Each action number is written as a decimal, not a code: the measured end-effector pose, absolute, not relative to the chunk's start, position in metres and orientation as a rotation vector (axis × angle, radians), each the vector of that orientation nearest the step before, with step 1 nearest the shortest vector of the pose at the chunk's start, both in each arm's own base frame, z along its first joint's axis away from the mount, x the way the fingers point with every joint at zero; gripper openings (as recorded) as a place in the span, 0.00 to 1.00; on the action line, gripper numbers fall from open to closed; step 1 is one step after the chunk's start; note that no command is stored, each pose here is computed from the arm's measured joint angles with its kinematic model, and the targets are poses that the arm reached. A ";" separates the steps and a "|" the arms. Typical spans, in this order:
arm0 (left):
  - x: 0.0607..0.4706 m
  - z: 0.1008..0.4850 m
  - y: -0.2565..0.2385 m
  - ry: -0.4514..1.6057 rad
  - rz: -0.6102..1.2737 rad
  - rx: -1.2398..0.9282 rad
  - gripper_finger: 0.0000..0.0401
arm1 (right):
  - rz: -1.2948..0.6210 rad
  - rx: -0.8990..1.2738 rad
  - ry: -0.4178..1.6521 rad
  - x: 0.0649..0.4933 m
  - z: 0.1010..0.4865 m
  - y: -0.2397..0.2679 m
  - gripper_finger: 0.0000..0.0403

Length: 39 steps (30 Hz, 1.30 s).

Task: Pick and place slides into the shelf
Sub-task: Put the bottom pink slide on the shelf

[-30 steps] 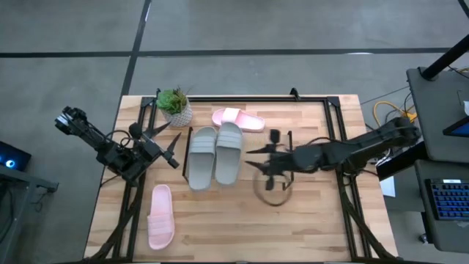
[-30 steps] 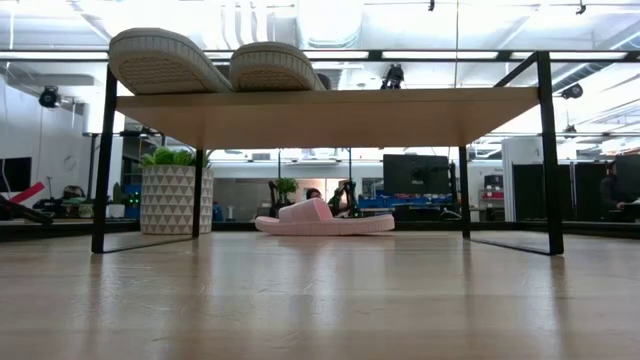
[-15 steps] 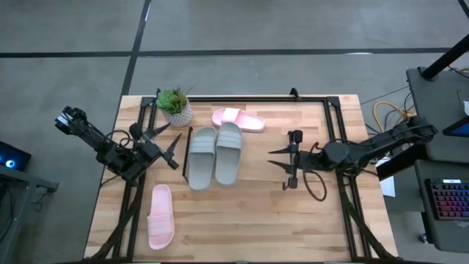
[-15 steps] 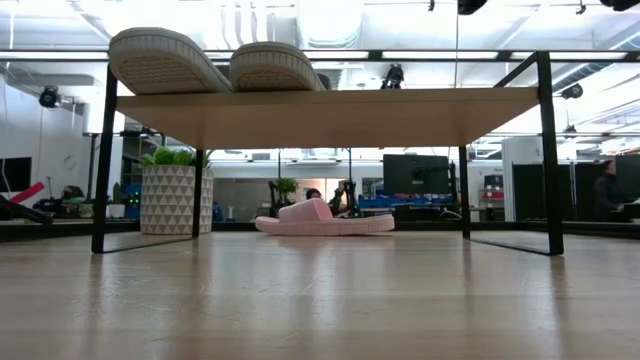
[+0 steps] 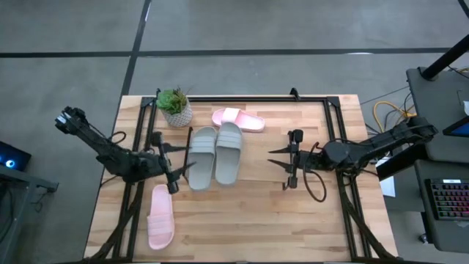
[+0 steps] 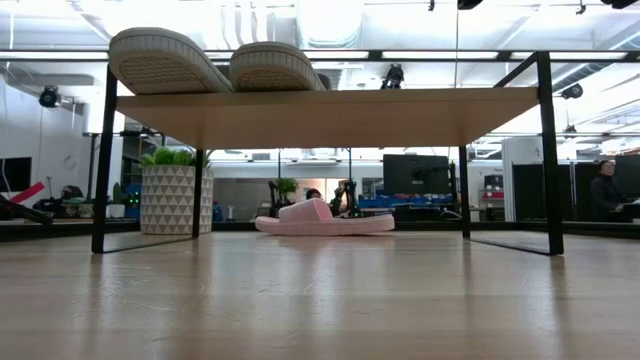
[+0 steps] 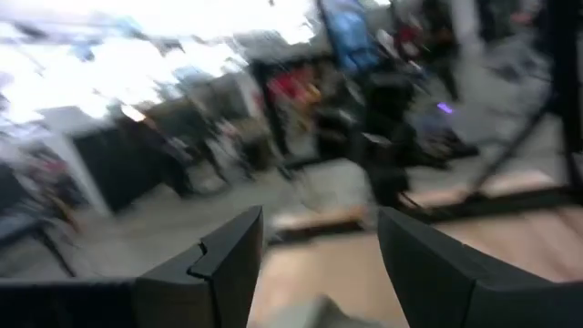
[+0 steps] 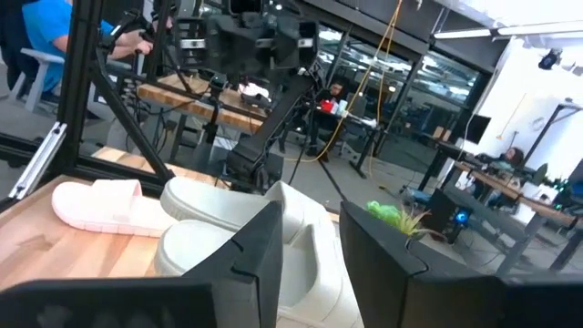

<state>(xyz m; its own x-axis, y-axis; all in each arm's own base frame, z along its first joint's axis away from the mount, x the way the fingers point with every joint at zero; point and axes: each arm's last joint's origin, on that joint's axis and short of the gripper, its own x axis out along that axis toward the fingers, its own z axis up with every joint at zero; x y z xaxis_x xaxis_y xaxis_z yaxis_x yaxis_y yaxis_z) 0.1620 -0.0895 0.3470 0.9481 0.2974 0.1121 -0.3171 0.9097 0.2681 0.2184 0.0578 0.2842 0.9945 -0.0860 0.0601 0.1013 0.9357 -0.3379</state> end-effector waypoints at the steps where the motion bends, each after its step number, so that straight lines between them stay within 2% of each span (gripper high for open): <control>1: 0.162 0.348 -0.090 -0.032 0.295 0.264 0.50 | -0.096 -0.359 -0.045 0.218 0.285 0.058 0.25; 4: 0.162 0.353 -0.091 0.087 0.227 0.183 0.50 | -0.097 -0.378 -0.045 0.218 0.285 0.058 0.24; 10: 0.158 0.357 -0.097 0.366 -0.036 -0.066 0.50 | -0.096 -0.382 -0.034 0.219 0.284 0.058 0.24; 15: 0.160 0.345 -0.104 0.565 -0.107 -0.211 0.50 | -0.095 -0.384 -0.027 0.219 0.283 0.058 0.22; 24: 0.164 0.316 -0.117 0.939 -0.110 -0.493 0.50 | -0.090 -0.389 -0.001 0.219 0.280 0.058 0.21; 33: 0.163 0.299 -0.133 1.102 -0.078 -0.509 0.50 | -0.089 -0.389 0.006 0.218 0.278 0.058 0.22; 39: 0.149 0.283 -0.151 1.204 -0.014 -0.565 0.50 | -0.088 -0.384 0.009 0.218 0.276 0.058 0.19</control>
